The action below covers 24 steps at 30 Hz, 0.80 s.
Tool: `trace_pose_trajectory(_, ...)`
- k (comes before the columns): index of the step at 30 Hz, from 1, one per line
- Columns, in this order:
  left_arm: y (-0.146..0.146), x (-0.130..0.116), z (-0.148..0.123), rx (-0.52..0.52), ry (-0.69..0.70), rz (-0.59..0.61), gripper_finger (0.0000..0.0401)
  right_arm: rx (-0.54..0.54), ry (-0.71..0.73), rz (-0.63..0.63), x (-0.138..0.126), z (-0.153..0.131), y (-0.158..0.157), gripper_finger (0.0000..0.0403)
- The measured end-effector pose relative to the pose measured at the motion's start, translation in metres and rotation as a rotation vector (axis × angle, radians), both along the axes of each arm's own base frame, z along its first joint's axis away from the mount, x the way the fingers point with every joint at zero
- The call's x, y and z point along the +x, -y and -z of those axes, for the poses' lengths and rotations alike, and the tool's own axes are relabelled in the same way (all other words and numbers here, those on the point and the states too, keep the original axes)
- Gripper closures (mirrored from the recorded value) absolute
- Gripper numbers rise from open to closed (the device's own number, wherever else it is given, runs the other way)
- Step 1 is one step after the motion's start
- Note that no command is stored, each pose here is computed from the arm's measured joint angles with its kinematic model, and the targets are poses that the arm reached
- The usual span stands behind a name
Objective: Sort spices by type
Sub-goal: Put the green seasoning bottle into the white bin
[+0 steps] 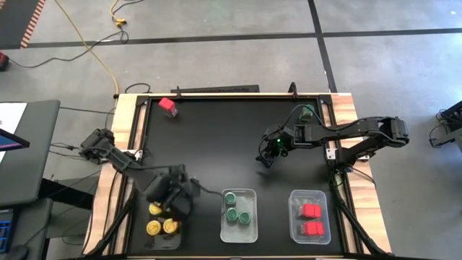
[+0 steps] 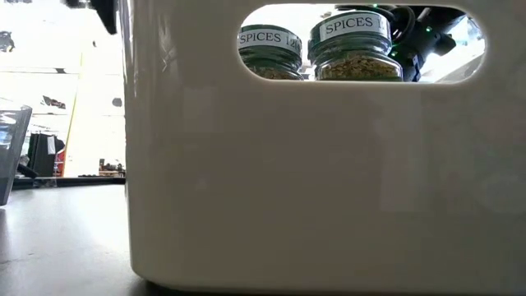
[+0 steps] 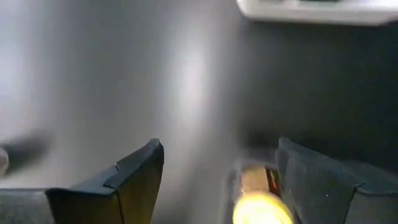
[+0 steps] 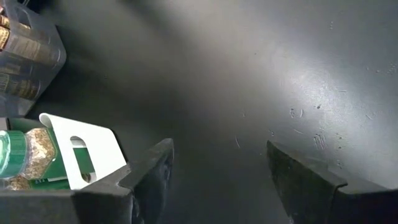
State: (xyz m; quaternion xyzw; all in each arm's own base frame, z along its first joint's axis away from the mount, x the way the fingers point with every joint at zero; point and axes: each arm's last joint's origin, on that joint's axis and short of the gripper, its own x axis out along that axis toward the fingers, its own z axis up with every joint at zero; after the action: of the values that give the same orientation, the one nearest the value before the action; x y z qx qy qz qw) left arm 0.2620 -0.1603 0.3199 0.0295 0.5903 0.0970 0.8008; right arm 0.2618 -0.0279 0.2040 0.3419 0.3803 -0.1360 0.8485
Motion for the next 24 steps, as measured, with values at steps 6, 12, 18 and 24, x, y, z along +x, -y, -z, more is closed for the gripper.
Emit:
trace_pose_trajectory(6, -0.043, 0.042, -0.004, 0.028, 0.153, 0.024, 0.0104, -0.003, 0.020, 0.000, 0.001, -0.001, 0.000, 0.0121)
trace_pose_trajectory(12, -0.104, 0.080, 0.010, 0.085, 0.298, 0.009, 0.0104, -0.029, 0.128, -0.013, 0.009, -0.009, 0.001, 0.0121)
trace_pose_trajectory(18, -0.162, 0.090, 0.022, 0.049, 0.425, -0.046, 0.0104, -0.068, 0.246, -0.009, 0.015, -0.018, 0.007, 0.0121)
trace_pose_trajectory(24, -0.201, 0.068, 0.033, 0.044, 0.658, -0.118, 0.0104, -0.176, 0.308, -0.019, 0.016, -0.023, 0.024, 0.0121)
